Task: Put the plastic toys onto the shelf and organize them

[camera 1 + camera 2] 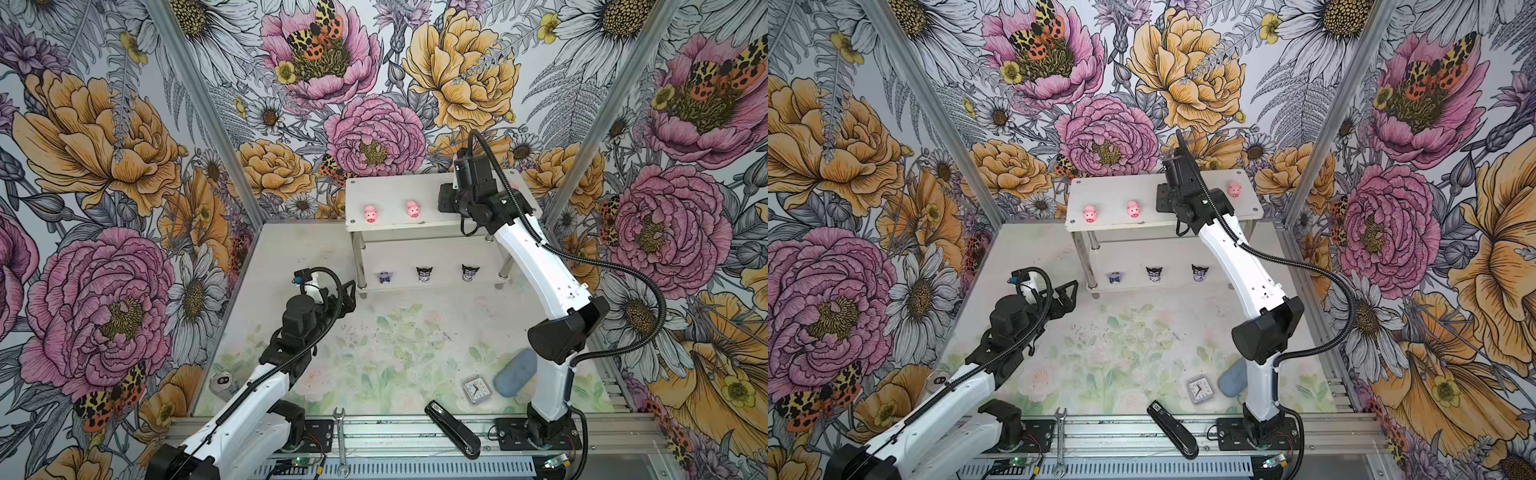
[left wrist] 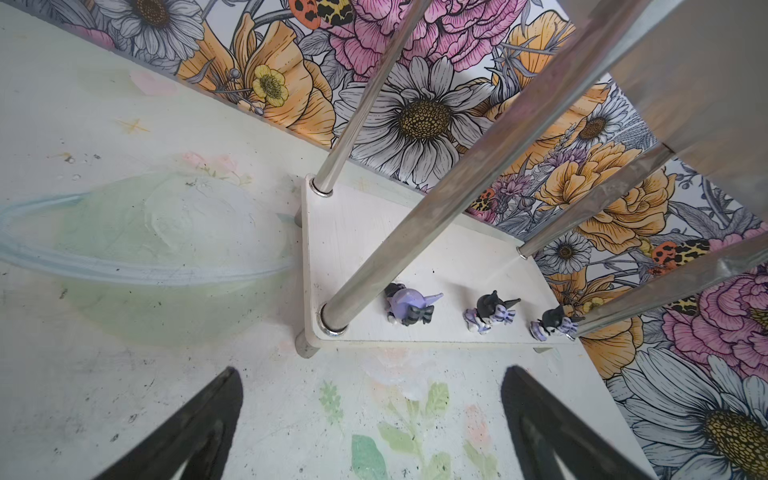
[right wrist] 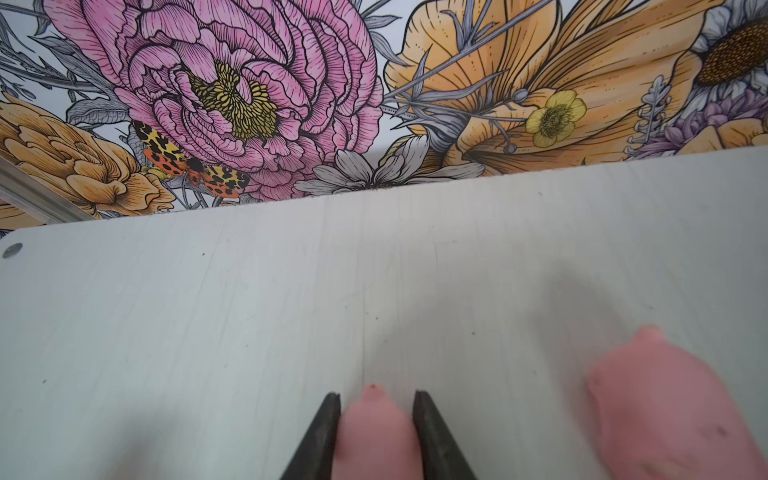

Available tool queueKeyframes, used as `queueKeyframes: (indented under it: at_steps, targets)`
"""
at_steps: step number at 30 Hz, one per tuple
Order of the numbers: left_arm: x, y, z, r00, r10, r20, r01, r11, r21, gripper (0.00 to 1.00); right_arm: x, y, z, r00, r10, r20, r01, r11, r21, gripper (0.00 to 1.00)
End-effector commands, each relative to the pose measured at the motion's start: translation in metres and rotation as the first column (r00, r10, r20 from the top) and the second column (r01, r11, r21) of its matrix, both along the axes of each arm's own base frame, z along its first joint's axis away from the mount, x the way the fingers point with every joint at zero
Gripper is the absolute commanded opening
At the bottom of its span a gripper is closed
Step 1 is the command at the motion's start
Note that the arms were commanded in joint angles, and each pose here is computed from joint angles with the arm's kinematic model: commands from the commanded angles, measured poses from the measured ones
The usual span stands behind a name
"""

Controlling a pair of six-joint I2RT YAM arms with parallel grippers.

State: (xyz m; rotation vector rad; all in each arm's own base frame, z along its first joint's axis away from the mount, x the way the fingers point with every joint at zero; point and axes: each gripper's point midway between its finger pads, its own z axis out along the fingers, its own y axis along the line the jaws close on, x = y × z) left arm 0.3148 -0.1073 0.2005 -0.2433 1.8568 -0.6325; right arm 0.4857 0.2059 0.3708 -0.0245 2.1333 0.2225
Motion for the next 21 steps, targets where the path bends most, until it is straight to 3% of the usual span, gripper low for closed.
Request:
queueKeyframes:
  at_steps: [1, 21]
  targets:
    - [0.001, 0.001, 0.015, 0.999, -0.002, 0.047, 0.003, 1.000, -0.027, 0.98, -0.015, 0.000, 0.001, 1.000, 0.009, -0.018, -0.009, 1.000, -0.008, 0.28]
    - [-0.005, -0.001, 0.017, 0.999, -0.009, 0.052, 0.011, 0.999, -0.039, 0.99, -0.051, -0.004, 0.002, 1.000, -0.022, -0.013, 0.021, 0.999, -0.050, 0.27]
